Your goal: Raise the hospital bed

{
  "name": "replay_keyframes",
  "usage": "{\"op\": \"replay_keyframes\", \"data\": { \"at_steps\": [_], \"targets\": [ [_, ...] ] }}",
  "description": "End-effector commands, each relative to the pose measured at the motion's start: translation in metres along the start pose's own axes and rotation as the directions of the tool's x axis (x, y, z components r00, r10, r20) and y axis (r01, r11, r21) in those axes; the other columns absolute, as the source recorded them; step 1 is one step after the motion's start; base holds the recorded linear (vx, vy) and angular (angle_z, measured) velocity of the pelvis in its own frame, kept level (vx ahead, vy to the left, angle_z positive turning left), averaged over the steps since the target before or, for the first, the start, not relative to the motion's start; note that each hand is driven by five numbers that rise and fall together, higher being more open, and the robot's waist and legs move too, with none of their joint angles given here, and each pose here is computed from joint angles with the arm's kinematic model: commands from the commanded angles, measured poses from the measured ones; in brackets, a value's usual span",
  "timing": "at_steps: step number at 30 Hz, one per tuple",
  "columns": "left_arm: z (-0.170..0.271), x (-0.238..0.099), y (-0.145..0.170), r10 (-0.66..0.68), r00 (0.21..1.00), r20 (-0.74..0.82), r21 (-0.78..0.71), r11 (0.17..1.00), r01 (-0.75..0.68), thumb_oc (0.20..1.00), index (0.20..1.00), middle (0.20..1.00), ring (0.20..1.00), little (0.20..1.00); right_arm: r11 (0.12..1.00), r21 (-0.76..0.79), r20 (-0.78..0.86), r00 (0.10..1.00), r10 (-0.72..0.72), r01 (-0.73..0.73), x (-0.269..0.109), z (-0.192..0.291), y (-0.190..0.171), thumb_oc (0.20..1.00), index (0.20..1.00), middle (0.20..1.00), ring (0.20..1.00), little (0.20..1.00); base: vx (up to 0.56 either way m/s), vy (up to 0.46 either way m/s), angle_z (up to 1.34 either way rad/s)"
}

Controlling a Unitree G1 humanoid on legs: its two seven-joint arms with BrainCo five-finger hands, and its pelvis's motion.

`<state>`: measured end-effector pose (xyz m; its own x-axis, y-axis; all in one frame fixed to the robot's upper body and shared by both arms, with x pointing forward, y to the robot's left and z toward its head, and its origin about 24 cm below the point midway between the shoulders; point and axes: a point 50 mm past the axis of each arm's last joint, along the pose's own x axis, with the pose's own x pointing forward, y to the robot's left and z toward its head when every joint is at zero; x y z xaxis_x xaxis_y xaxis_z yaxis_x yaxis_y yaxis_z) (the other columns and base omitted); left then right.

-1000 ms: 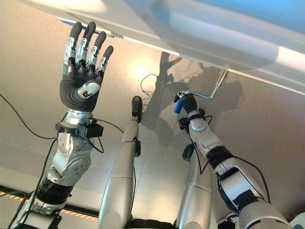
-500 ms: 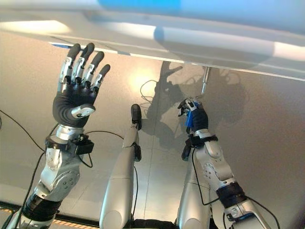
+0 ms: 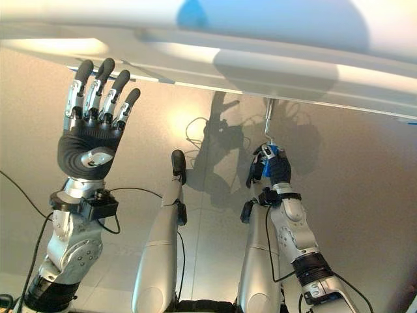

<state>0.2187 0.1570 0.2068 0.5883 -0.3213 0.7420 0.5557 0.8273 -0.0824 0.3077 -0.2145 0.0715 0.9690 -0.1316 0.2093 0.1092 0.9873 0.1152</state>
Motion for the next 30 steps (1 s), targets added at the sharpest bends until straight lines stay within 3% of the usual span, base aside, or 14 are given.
{"op": "replay_keyframes", "data": {
  "at_steps": [1, 6, 12, 13, 17, 21, 22, 23, 24, 30],
  "targets": [
    [0.022, 0.004, -0.016, -0.1, 0.99, 0.098, -0.007, 0.995, 0.101, 1.0, 1.0, 1.0, 1.0, 1.0, 0.845, 0.067, 0.131, 0.835, -0.535, 0.531, 0.009, 0.049, -0.115, 0.2, 0.2, 0.2, 0.2, 0.2, 0.01, -0.027, -0.05],
    [0.012, 0.011, -0.025, -0.151, 0.986, 0.066, -0.045, 0.987, 0.154, 1.0, 1.0, 1.0, 1.0, 1.0, 0.755, -0.176, -0.157, 0.739, -0.655, 0.632, 0.019, 0.017, -0.153, 0.2, 0.2, 0.2, 0.2, 0.2, 0.01, -0.013, 0.02],
    [0.006, 0.019, -0.029, -0.181, 0.982, 0.06, -0.061, 0.981, 0.185, 1.0, 1.0, 1.0, 1.0, 1.0, 0.727, -0.313, -0.266, 0.678, -0.685, 0.611, 0.012, 0.011, -0.17, 0.2, 0.2, 0.2, 0.2, 0.2, 0.01, -0.01, 0.08],
    [0.005, 0.021, -0.031, -0.195, 0.979, 0.061, -0.061, 0.978, 0.199, 1.0, 1.0, 1.0, 1.0, 1.0, 0.746, -0.405, -0.292, 0.699, -0.653, 0.528, 0.016, 0.006, -0.163, 0.2, 0.2, 0.2, 0.2, 0.2, 0.0, 0.01, 0.08],
    [0.005, 0.024, -0.031, -0.201, 0.977, 0.069, -0.059, 0.977, 0.205, 1.0, 1.0, 1.0, 1.0, 1.0, 0.768, -0.464, -0.313, 0.729, -0.609, 0.443, 0.023, 0.002, -0.151, 0.2, 0.2, 0.2, 0.2, 0.2, 0.0, 0.009, 0.05],
    [0.003, 0.028, -0.034, -0.193, 0.977, 0.091, -0.07, 0.977, 0.199, 1.0, 1.0, 1.0, 1.0, 1.0, 0.829, -0.498, -0.375, 0.799, -0.47, 0.254, 0.041, -0.015, -0.104, 0.203, 0.203, 0.203, 0.203, 0.203, 0.0, 0.0, 0.0],
    [0.003, 0.029, -0.035, -0.184, 0.978, 0.095, -0.068, 0.979, 0.191, 1.0, 1.0, 1.0, 1.0, 1.0, 0.843, -0.495, -0.383, 0.819, -0.428, 0.21, 0.044, -0.019, -0.09, 0.448, 0.448, 0.448, 0.448, 0.448, -0.01, 0.006, -0.05],
    [0.002, 0.029, -0.034, -0.18, 0.979, 0.097, -0.065, 0.98, 0.187, 1.0, 1.0, 1.0, 1.0, 1.0, 0.853, -0.491, -0.396, 0.827, -0.399, 0.176, 0.045, -0.024, -0.081, 0.523, 0.523, 0.523, 0.523, 0.523, -0.01, 0.006, -0.07],
    [0.002, 0.029, -0.034, -0.173, 0.98, 0.096, -0.066, 0.981, 0.18, 1.0, 1.0, 1.0, 1.0, 1.0, 0.872, -0.473, -0.423, 0.836, -0.351, 0.127, 0.044, -0.031, -0.068, 1.0, 1.0, 1.0, 1.0, 1.0, -0.01, 0.001, -0.04],
    [-0.01, 0.023, -0.025, -0.097, 0.994, 0.04, -0.024, 0.995, 0.098, 1.0, 1.0, 1.0, 1.0, 1.0, 0.907, -0.417, -0.482, 0.831, -0.278, 0.061, 0.033, -0.054, -0.042, 1.0, 1.0, 1.0, 1.0, 1.0, -0.01, -0.003, 0.0]
  ]
}}
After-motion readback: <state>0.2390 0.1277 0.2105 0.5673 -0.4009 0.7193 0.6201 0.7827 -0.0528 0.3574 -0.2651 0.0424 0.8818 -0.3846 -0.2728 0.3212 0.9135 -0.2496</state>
